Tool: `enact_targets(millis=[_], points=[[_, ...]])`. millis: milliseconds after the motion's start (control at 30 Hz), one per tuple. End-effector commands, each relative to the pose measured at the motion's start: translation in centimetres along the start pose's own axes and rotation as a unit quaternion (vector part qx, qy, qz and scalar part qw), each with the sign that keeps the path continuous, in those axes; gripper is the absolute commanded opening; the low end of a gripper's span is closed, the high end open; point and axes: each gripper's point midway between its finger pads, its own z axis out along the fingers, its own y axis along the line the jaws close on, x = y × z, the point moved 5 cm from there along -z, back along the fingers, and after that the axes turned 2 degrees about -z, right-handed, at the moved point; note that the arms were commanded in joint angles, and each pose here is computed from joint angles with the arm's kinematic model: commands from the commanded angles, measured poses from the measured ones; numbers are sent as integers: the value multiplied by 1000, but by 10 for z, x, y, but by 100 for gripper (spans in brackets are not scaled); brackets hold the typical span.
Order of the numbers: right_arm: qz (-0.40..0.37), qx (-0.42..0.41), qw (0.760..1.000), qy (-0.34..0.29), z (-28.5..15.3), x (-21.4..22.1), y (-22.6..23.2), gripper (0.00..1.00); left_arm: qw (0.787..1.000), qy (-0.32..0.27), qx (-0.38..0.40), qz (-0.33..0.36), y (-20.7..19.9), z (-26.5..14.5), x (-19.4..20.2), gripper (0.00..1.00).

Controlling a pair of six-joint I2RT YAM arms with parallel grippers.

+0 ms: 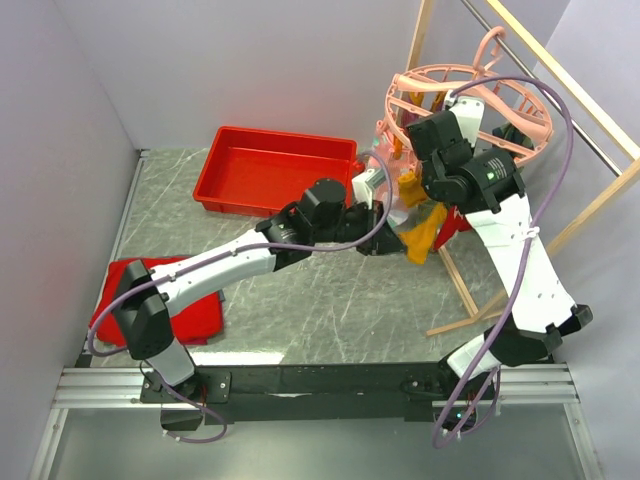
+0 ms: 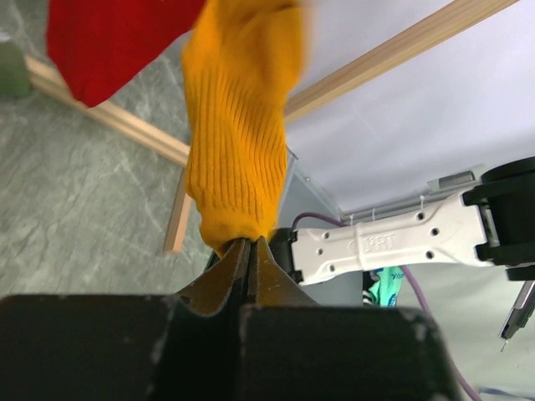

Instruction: Remove the socks clipped to the hanger

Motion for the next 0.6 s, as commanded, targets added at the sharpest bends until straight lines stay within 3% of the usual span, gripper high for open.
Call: enact_targets(millis=[0, 267, 567], points=[[34, -8, 999, -18, -11, -4, -13, 0, 1000, -19, 6, 5, -5, -24, -7, 1], [44, -28, 998, -20, -12, -3, -13, 0, 999, -10, -45, -4, 19, -43, 4, 1], [43, -61, 997, -7, -14, 9, -10, 0, 976, -105, -165, -94, 125, -92, -68, 1]])
